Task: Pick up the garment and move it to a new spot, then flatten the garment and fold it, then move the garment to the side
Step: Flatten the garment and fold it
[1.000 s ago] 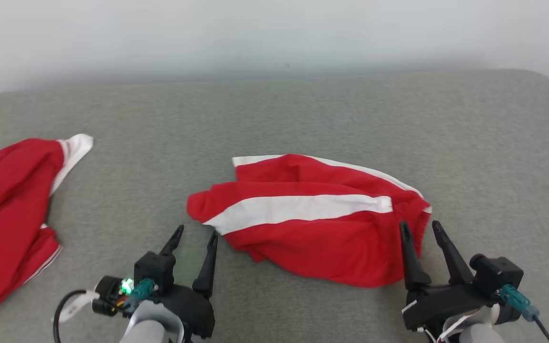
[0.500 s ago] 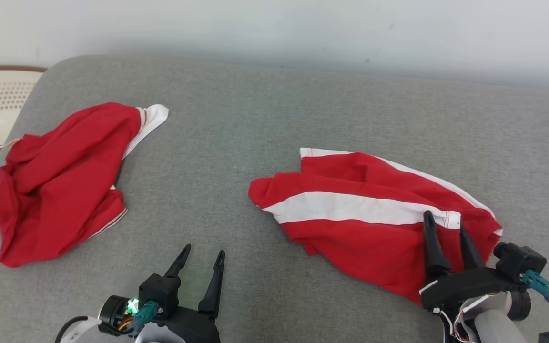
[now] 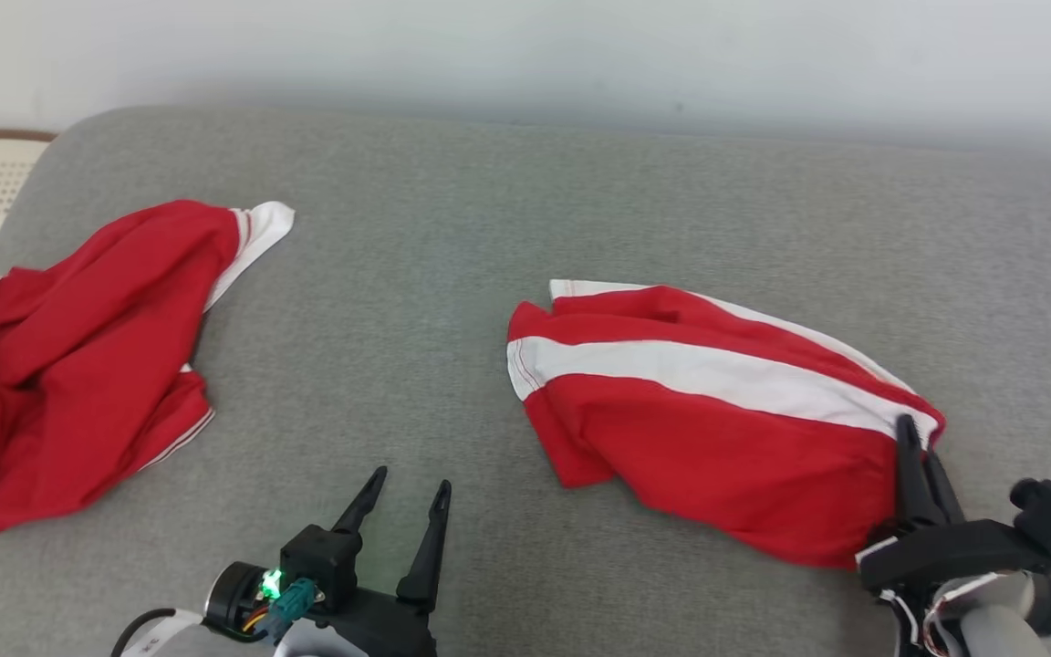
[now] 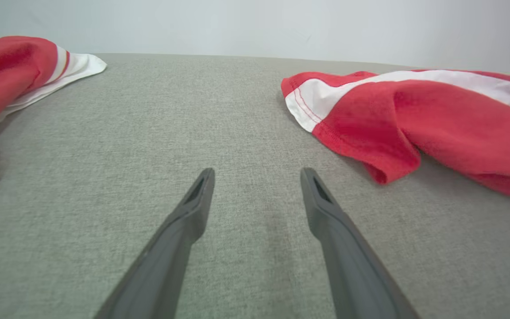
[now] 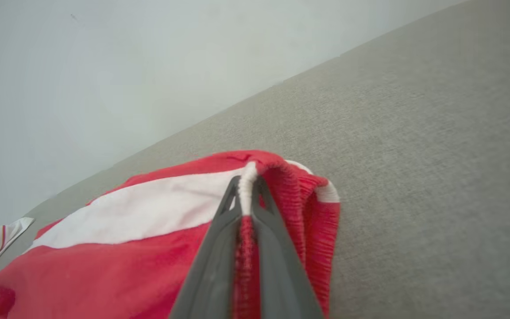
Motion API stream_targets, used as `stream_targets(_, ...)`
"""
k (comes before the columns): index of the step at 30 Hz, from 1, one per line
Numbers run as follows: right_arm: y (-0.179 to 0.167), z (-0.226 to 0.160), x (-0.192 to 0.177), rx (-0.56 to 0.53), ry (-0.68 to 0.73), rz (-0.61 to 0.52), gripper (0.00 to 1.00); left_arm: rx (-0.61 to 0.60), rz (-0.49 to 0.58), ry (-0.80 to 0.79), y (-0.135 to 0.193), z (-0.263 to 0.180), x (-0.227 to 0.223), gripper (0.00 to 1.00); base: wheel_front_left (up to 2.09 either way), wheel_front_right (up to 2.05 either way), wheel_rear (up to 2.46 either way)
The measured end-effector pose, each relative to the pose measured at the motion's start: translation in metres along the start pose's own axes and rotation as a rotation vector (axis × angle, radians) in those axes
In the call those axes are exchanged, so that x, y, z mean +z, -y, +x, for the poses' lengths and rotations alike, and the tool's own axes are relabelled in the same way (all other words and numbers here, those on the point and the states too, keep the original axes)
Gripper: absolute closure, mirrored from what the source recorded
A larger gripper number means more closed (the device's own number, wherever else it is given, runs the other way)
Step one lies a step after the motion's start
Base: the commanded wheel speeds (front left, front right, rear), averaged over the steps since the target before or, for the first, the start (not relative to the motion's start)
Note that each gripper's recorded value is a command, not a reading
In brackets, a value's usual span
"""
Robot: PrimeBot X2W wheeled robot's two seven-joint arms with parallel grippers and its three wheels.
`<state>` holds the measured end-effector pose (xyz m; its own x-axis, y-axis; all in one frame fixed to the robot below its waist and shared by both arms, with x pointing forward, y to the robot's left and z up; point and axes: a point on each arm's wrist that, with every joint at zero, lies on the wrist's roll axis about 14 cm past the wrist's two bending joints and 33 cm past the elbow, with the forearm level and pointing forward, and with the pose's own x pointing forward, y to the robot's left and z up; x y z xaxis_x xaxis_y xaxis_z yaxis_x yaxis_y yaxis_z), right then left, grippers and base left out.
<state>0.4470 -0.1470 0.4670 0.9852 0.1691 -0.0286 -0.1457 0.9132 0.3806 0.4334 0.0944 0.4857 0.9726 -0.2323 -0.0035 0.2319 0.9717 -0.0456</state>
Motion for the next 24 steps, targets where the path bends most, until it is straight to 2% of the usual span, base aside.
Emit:
stream_targets(3, 0.023, -0.011, 0.004, -0.056, -0.004, -0.024, 1.00, -0.049, -0.014, 0.008, 0.017, 0.005, 0.003, 0.00, 0.00, 0.00, 0.00)
stream_targets(10, 0.046, -0.028, 0.005, -0.111, -0.021, -0.066, 1.00, -0.145, -0.046, 0.034, 0.050, 0.020, 0.014, 0.00, 0.00, 0.00, 0.00)
stream_targets(11, 0.047, -0.030, 0.003, -0.115, -0.028, -0.070, 0.86, -0.155, -0.046, 0.034, 0.054, 0.022, 0.014, 0.00, 0.00, 0.00, 0.00)
stream_targets(12, 0.048, -0.032, 0.001, -0.117, -0.036, -0.075, 0.31, -0.161, -0.050, 0.030, 0.056, 0.023, 0.013, 0.00, 0.00, 0.00, 0.00)
stream_targets(13, 0.049, -0.034, 0.000, -0.120, -0.039, -0.080, 0.00, -0.165, -0.054, 0.028, 0.058, 0.024, 0.013, 0.00, 0.00, 0.00, 0.00)
stream_targets(19, 0.057, -0.043, 0.017, -0.146, 0.006, -0.126, 0.00, -0.180, -0.089, 0.013, 0.067, 0.031, 0.012, 0.00, 0.00, 0.00, 0.00)
stream_targets(24, 0.066, -0.063, 0.018, -0.191, 0.017, -0.142, 0.00, -0.238, -0.096, -0.023, 0.085, 0.038, 0.003, 0.00, 0.00, 0.00, 0.00)
